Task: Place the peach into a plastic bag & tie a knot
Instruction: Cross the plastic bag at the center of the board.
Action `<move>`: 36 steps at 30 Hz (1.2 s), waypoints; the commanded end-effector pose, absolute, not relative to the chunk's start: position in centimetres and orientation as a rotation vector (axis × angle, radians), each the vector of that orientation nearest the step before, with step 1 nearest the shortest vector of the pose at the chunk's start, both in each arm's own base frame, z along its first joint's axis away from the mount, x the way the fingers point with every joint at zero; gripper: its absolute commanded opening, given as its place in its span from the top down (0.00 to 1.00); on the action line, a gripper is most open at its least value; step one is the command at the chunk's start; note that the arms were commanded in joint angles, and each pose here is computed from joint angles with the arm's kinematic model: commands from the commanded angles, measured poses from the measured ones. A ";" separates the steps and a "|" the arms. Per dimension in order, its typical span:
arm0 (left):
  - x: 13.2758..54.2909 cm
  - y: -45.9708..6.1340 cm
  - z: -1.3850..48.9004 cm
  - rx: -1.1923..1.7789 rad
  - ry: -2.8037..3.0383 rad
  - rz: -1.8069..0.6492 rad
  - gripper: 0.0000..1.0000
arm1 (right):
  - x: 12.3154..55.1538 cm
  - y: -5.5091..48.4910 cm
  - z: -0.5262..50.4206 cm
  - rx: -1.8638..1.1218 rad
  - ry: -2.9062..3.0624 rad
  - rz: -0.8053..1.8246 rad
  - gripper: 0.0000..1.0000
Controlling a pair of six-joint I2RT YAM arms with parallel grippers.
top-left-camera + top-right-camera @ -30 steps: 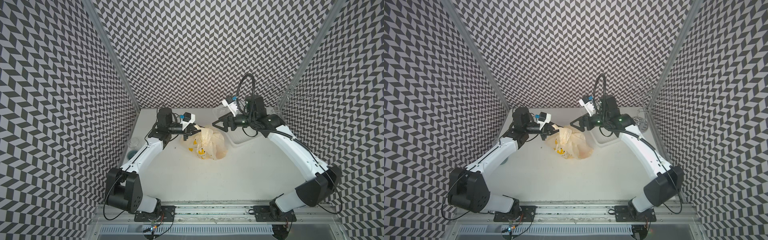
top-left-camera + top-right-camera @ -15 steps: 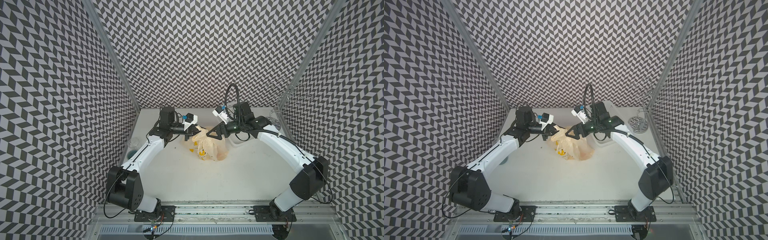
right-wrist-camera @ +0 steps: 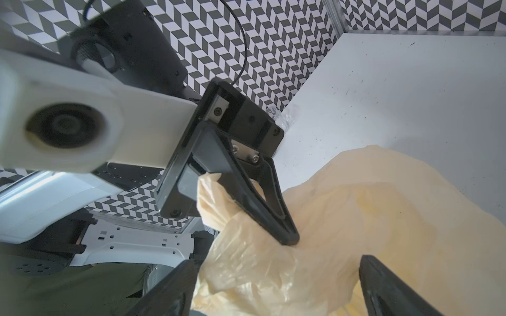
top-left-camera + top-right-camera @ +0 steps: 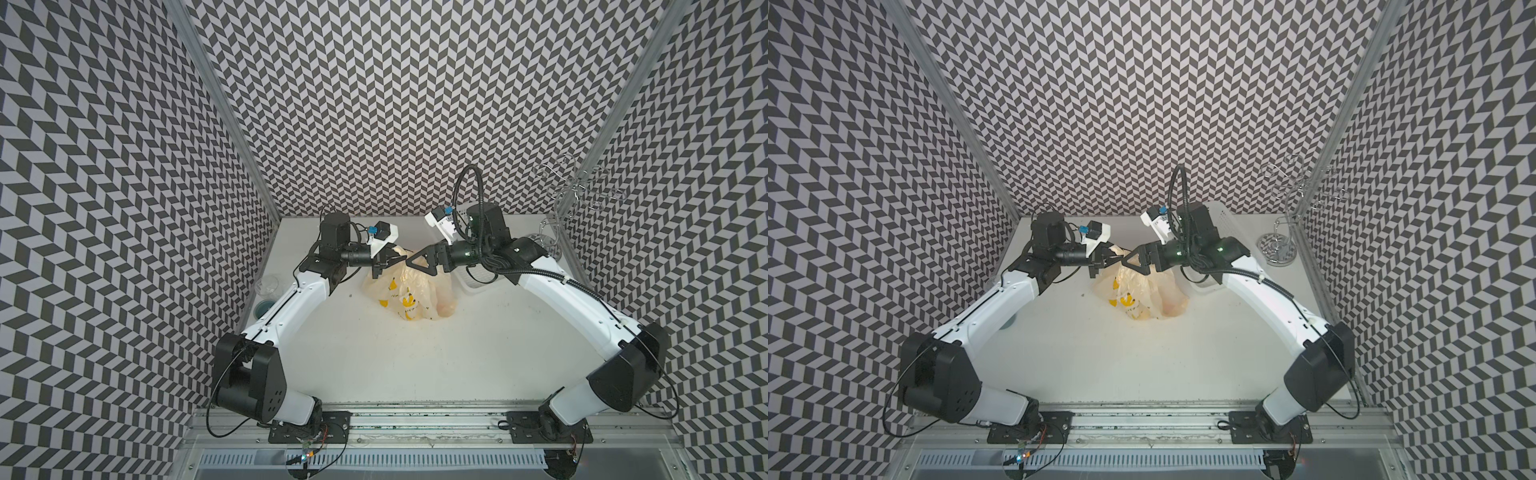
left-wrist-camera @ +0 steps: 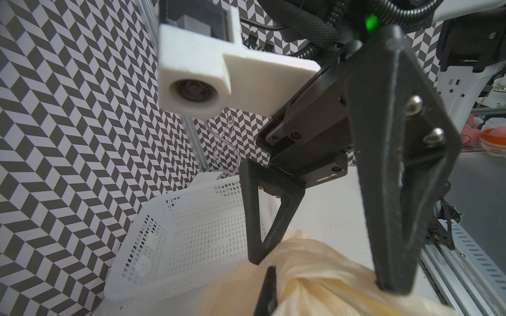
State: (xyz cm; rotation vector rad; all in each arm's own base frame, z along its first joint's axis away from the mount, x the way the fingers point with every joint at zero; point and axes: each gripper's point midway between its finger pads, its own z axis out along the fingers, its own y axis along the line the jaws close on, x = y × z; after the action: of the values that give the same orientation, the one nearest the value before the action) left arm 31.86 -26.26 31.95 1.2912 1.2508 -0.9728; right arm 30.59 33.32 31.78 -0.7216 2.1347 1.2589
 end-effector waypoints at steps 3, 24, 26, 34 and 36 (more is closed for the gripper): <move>31.3 -26.3 33.6 1.273 1.229 -0.971 1.00 | 31.8 33.4 31.1 -0.684 2.127 1.121 0.21; 31.2 -26.7 34.3 1.253 1.285 -0.987 1.00 | 33.6 32.9 25.8 -0.716 2.235 0.784 0.59; 31.3 -26.7 34.2 1.243 1.308 -0.983 1.00 | 34.1 32.4 25.7 -0.704 2.245 0.694 0.65; 32.7 -26.9 34.0 1.172 1.431 -1.044 1.00 | 37.2 29.1 25.6 -0.636 2.157 0.263 0.87; 33.4 -26.9 33.9 1.150 1.461 -1.061 1.00 | 37.6 28.9 25.3 -0.621 2.131 0.208 0.93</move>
State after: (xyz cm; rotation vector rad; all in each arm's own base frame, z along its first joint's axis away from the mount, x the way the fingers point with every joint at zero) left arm 33.77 -26.65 31.63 1.1623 1.4809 -1.0043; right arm 35.12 32.64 27.12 -0.7041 2.1189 0.5050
